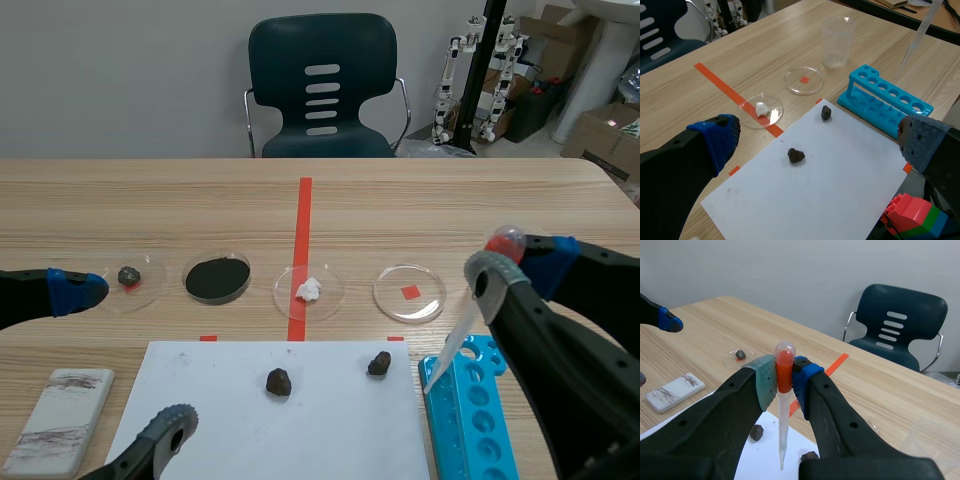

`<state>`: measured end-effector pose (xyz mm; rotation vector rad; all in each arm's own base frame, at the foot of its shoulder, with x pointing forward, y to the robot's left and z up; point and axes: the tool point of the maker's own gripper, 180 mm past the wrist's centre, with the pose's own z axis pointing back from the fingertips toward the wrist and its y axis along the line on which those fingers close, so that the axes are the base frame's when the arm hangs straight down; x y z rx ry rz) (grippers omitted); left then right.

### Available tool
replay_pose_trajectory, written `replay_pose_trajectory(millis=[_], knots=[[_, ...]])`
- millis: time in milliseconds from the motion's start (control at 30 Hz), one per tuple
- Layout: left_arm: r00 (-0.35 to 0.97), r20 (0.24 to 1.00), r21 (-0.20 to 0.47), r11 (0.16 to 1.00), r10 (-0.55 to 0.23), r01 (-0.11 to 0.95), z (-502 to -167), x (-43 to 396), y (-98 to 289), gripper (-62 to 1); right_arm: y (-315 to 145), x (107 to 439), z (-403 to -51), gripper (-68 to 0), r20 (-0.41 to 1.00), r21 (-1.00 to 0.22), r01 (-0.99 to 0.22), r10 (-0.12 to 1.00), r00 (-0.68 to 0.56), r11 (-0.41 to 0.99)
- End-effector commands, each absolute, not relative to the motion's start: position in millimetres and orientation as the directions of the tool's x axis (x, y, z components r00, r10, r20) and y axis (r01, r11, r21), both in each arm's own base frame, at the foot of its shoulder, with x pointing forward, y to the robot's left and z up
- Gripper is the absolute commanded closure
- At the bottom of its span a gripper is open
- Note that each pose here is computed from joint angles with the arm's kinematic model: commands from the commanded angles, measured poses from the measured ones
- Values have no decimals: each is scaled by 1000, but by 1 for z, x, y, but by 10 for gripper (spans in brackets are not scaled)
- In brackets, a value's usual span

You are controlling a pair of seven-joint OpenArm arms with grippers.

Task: Draw acid from the petri dish

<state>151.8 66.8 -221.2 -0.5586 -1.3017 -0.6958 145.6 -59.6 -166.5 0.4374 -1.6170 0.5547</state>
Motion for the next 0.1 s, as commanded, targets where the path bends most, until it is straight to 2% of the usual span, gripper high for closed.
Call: replay_pose_trajectory(millis=[0, 67], knots=[[112, 986, 0, 683, -120, 731, -216, 151, 65, -623, -60, 147, -155, -90, 988, -100, -572, 12, -155, 814], [112, 986, 0, 683, -120, 731, -216, 151, 65, -623, -60, 147, -155, -90, 988, -100, -572, 12, -155, 814]])
